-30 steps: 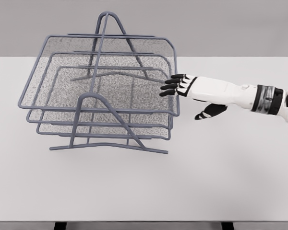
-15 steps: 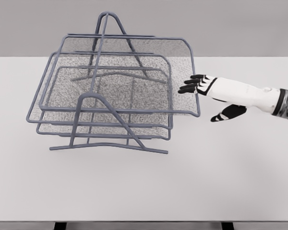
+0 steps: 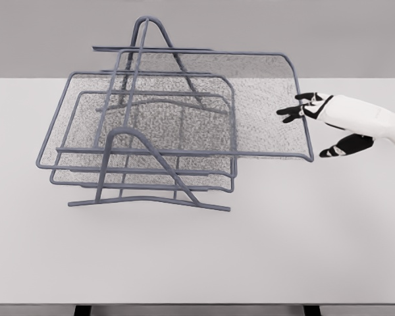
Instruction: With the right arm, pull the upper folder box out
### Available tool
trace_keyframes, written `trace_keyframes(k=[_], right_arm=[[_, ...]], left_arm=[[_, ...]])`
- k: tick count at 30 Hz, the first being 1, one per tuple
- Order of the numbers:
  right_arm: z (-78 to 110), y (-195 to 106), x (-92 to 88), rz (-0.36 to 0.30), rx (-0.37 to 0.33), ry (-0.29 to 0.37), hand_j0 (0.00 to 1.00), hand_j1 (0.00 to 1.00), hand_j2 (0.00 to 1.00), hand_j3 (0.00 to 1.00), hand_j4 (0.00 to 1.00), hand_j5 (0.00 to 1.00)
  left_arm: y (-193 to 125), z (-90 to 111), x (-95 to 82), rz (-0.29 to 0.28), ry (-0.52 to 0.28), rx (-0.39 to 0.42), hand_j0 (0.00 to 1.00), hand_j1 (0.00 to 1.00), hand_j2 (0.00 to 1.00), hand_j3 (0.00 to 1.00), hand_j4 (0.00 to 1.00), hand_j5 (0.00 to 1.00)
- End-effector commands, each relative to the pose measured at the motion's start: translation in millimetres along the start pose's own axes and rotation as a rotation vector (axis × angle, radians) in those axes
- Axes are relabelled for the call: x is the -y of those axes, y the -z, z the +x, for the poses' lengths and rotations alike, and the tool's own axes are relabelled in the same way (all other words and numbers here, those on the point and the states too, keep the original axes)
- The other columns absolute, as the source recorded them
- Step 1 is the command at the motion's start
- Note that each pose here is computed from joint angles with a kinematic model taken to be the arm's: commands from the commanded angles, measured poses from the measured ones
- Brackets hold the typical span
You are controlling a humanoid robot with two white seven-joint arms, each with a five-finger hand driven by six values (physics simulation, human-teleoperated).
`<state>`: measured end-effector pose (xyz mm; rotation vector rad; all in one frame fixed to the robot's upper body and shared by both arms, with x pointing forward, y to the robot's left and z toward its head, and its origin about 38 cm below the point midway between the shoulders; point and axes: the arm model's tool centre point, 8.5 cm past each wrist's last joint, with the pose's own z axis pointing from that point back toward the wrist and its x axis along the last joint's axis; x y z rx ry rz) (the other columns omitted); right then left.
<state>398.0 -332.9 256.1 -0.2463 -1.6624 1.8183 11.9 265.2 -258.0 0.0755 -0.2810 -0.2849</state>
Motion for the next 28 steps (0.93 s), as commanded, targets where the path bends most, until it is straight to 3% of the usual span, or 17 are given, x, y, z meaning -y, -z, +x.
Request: trace_keyframes(k=[1, 8, 11, 14, 17, 28], right_arm=[[-5.3, -5.9, 1.0, 0.042, -0.050, -0.076, 1.00, 1.00, 1.00, 1.00, 1.00, 1.00], [-6.7, -17.7, 9.3, 0.044, -0.064, -0.081, 1.00, 1.00, 1.00, 1.00, 1.00, 1.00], [2.2, -28.2, 25.5, 0.041, -0.057, -0.118, 1.00, 1.00, 1.00, 1.00, 1.00, 1.00], [1.8, -30.1, 26.7, 0.043, -0.062, -0.122, 1.00, 1.00, 1.00, 1.00, 1.00, 1.00], [2.4, -44.3, 40.9, 0.023, -0.071, -0.118, 1.00, 1.00, 1.00, 1.00, 1.00, 1.00], [1.4, -50.2, 44.9, 0.030, -0.085, -0.126, 1.00, 1.00, 1.00, 1.00, 1.00, 1.00]], left_arm=[[0.0, 0.1, 0.0, 0.000, 0.000, 0.000, 1.00, 1.00, 1.00, 1.00, 1.00, 1.00], [0.0, 0.1, 0.0, 0.000, 0.000, 0.000, 1.00, 1.00, 1.00, 1.00, 1.00, 1.00], [0.0, 0.1, 0.0, 0.000, 0.000, 0.000, 1.00, 1.00, 1.00, 1.00, 1.00, 1.00], [0.0, 0.1, 0.0, 0.000, 0.000, 0.000, 1.00, 1.00, 1.00, 1.00, 1.00, 1.00], [0.0, 0.2, 0.0, 0.000, 0.000, 0.002, 1.00, 1.00, 1.00, 1.00, 1.00, 1.00], [0.0, 0.1, 0.0, 0.000, 0.000, 0.000, 1.00, 1.00, 1.00, 1.00, 1.00, 1.00]])
